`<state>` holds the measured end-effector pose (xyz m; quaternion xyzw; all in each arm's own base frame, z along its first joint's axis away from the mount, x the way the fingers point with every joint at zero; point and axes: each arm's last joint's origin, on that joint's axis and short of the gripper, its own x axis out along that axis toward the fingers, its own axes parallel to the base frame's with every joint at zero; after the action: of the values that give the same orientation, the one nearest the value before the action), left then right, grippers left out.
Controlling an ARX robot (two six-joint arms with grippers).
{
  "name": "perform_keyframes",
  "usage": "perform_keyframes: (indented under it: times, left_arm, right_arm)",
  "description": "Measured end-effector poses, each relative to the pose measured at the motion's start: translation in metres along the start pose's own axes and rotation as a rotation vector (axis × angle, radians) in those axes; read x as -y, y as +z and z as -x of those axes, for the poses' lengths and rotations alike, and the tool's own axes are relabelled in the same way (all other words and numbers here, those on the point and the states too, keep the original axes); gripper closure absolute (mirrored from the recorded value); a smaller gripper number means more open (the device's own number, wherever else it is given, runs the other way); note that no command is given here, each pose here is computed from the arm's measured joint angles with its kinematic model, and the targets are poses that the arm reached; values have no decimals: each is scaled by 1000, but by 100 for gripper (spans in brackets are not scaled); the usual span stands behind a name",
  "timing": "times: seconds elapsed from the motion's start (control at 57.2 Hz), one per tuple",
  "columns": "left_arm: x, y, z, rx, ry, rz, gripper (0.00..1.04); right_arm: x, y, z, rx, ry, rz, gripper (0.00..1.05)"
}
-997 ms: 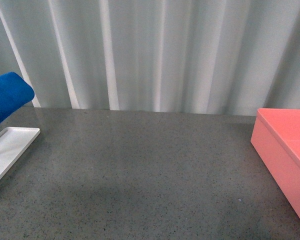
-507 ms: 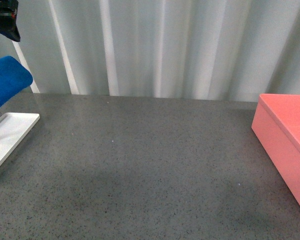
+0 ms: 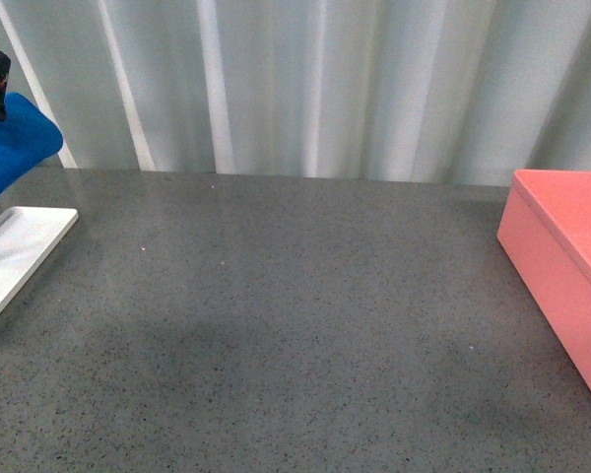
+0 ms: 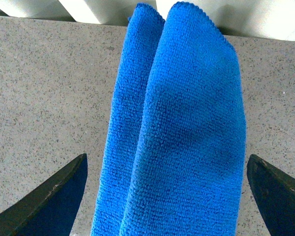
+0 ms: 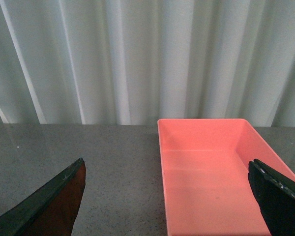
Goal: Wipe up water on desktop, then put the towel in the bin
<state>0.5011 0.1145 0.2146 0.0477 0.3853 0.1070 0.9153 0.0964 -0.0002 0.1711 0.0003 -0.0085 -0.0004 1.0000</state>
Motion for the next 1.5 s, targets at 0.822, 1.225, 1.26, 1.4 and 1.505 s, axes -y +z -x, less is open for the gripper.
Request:
perform_keyframes:
  times: [0.822, 1.225, 1.26, 1.4, 1.505]
  left_arm:
    - [12, -24, -22, -20, 12, -109, 55]
    - [23, -10, -7, 39, -20, -172, 100]
    - [26, -4, 1, 61, -32, -179, 100]
    - [46, 22, 51, 204, -91, -238, 100]
    - [64, 32, 89, 296, -163, -279, 100]
  right_arm:
    - [0, 0, 0, 0, 0, 0, 7]
    - [0, 0, 0, 0, 0, 0, 7]
    - [0, 0, 0, 0, 0, 0, 7]
    - [0, 0, 0, 0, 0, 0, 7]
    - [0, 0, 0, 0, 0, 0, 7]
